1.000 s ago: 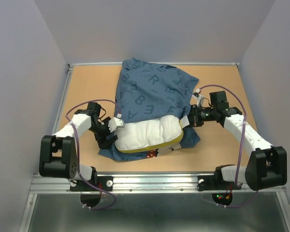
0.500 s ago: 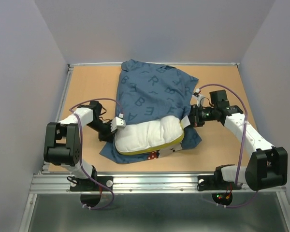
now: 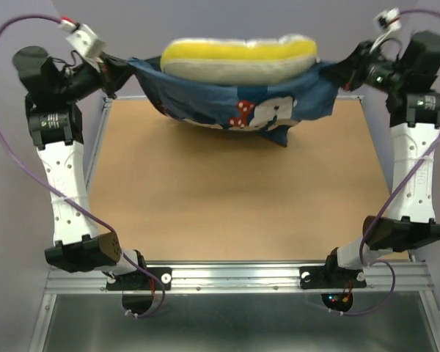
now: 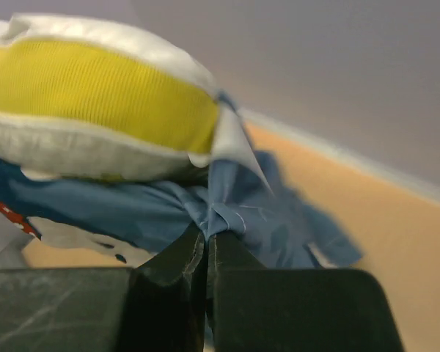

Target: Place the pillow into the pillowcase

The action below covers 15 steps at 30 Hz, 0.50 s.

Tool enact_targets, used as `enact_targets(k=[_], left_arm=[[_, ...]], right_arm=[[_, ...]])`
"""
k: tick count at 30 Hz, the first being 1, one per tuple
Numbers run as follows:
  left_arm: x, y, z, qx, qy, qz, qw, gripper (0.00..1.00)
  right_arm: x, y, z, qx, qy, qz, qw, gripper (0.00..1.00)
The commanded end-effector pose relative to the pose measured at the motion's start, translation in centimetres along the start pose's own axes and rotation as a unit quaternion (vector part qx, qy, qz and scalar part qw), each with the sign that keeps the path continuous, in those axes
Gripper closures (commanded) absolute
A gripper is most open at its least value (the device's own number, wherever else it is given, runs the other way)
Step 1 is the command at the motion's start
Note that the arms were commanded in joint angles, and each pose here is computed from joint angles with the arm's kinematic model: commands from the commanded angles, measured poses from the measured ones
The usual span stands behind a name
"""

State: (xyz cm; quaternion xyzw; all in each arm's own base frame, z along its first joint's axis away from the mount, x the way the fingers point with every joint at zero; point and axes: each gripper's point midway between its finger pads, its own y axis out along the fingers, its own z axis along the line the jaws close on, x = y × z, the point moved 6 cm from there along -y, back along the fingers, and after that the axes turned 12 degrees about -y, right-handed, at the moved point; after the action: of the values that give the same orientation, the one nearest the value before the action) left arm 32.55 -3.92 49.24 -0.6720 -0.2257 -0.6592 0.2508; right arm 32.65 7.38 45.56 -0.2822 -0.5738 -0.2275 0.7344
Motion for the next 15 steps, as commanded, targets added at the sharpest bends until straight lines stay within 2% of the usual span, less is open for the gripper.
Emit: enact_targets(k=[1,2,4,5,6,7,8,10,11,12,13,14,15], left_arm=[[10.8,-3.5,-5.0,-0.058,-0.076,-0.22,0.971,1.0],[13.3,-3.7,-4.9,-0.048,-0.065,-0.245,0.966,1.0],[14.1,-3.4,-4.9,-0.064,-0.113,-0.249,0.96,1.0],[13.3,-2.7,-4.5,-0.068,-0.132,-0.246,0.958,1.0],[12.8,-2.3,-5.0,-0.072,-0.133,-0.244,0.958,1.0],[11.4,-0.9,-5.2,-0.072,-0.137,-0.23,0.961,1.0],[9.8,0.1,-5.0,-0.059,-0.152,-0.221,0.961,1.0],[6.9,3.0,-5.5,-0.047,-0.168,-0.172,0.97,1.0],[6.4,3.3,-5.1,-0.036,-0.164,-0.168,0.971,1.0],[7.5,3.7,-5.7,-0.039,-0.153,-0.18,0.971,1.0],[9.2,3.4,-5.8,-0.037,-0.141,-0.197,0.969,1.0],[16.0,-0.1,-8.5,-0.039,-0.083,-0.269,0.959,1.0],[17.5,-0.1,-6.7,-0.024,-0.087,-0.286,0.954,1.0]], right_arm=[[11.7,-4.8,0.0,-0.092,-0.14,-0.144,0.975,0.99],[13.6,-5.8,0.8,-0.107,-0.166,-0.171,0.965,1.0],[14.4,-5.7,0.6,-0.115,-0.161,-0.194,0.961,0.99],[13.9,-5.4,0.5,-0.106,-0.145,-0.195,0.964,1.0],[11.6,-4.0,-0.9,-0.088,-0.106,-0.172,0.975,0.99],[11.3,-3.9,-0.7,-0.076,-0.099,-0.182,0.975,0.99],[10.0,-3.2,-0.7,-0.045,-0.055,-0.168,0.983,0.99],[6.6,-0.8,-1.6,-0.01,0.0,-0.129,0.992,0.99],[6.2,-0.4,-1.3,0.001,0.006,-0.124,0.992,0.99],[6.8,-0.3,-0.9,0.012,0.002,-0.129,0.992,0.99],[11.0,-2.1,1.4,0.021,-0.053,-0.176,0.983,0.99],[13.5,-2.5,1.0,0.017,-0.057,-0.202,0.978,0.99],[16.5,-4.1,1.8,0.005,-0.083,-0.241,0.967,1.0]])
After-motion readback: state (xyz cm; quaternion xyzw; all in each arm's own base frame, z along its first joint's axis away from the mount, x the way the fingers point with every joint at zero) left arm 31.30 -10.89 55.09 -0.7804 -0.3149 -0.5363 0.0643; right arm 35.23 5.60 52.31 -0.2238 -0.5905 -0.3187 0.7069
